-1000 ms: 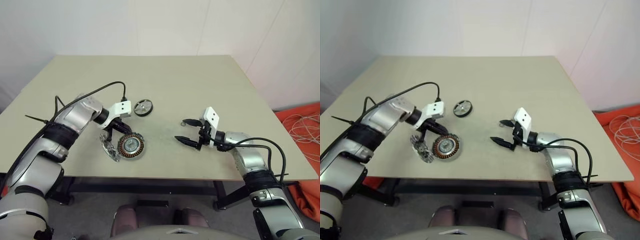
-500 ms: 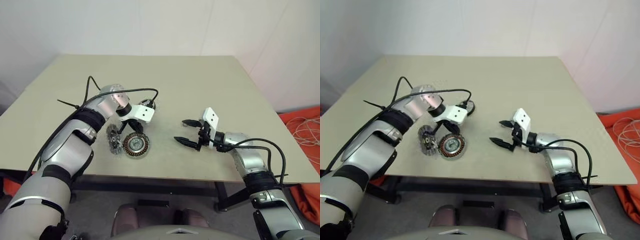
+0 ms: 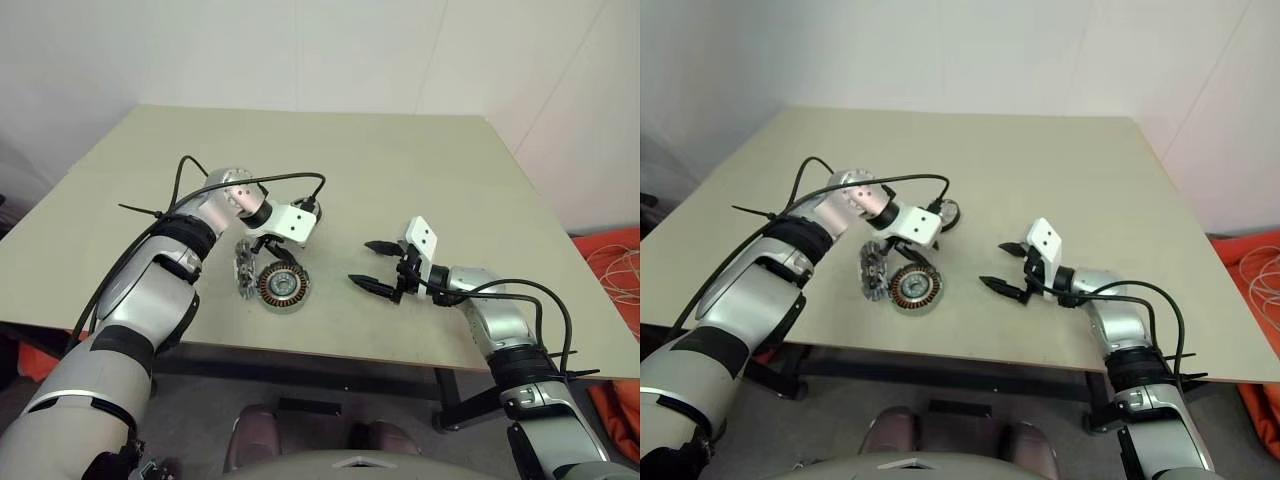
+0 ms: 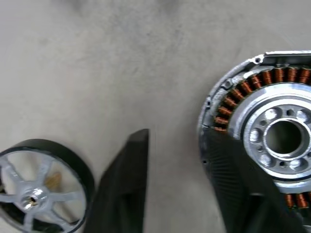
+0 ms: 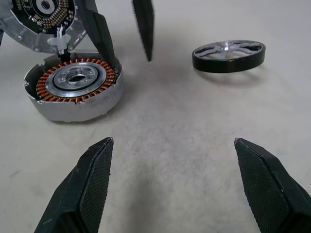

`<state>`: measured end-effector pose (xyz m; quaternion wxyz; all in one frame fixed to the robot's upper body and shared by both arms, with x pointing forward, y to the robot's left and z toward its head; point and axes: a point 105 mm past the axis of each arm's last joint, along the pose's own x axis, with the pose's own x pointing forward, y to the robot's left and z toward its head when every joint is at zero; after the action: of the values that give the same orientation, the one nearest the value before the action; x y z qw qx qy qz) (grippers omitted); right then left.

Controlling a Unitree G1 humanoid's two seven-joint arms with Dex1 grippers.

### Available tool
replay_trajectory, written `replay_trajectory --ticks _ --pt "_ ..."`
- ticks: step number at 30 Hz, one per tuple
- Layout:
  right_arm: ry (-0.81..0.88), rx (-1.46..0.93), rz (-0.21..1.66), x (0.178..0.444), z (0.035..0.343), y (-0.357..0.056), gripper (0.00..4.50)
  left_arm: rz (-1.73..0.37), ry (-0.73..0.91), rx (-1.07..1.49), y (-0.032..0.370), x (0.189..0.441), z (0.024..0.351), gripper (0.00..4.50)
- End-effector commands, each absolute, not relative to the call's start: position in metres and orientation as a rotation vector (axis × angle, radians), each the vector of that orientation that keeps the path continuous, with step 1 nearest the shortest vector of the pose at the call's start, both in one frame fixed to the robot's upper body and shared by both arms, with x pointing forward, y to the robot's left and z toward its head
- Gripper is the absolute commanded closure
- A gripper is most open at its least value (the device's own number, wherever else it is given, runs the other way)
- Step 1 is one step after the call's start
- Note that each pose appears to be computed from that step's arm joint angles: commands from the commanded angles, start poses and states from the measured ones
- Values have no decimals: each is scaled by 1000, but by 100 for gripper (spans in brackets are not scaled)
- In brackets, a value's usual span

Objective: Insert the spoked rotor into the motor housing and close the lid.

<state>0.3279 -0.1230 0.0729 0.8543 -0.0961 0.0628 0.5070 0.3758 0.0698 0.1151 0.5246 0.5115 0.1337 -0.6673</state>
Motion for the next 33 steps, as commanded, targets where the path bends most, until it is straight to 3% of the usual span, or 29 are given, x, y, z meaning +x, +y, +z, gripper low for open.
replay_trajectory --ticks 1,5,9,13,20,27,33 --pt "66 -220 1082 332 90 -119 0 -1553 237 1225 66 383 137 121" --pt "60 -233 1091 334 92 -118 0 -1540 282 1108 66 384 141 3" --pt "51 -270 1117 333 96 -116 0 -1488 294 969 68 388 152 3" --pt "35 -408 1245 325 105 -102 0 -1300 276 757 90 404 173 3" --pt "19 -682 1497 317 124 -68 0 -1135 266 480 134 400 192 3" --pt "-106 -1039 1720 311 133 -35 0 -1022 281 352 187 367 184 3" --pt "-189 -1291 1817 314 124 -20 0 -950 268 226 215 319 170 3"
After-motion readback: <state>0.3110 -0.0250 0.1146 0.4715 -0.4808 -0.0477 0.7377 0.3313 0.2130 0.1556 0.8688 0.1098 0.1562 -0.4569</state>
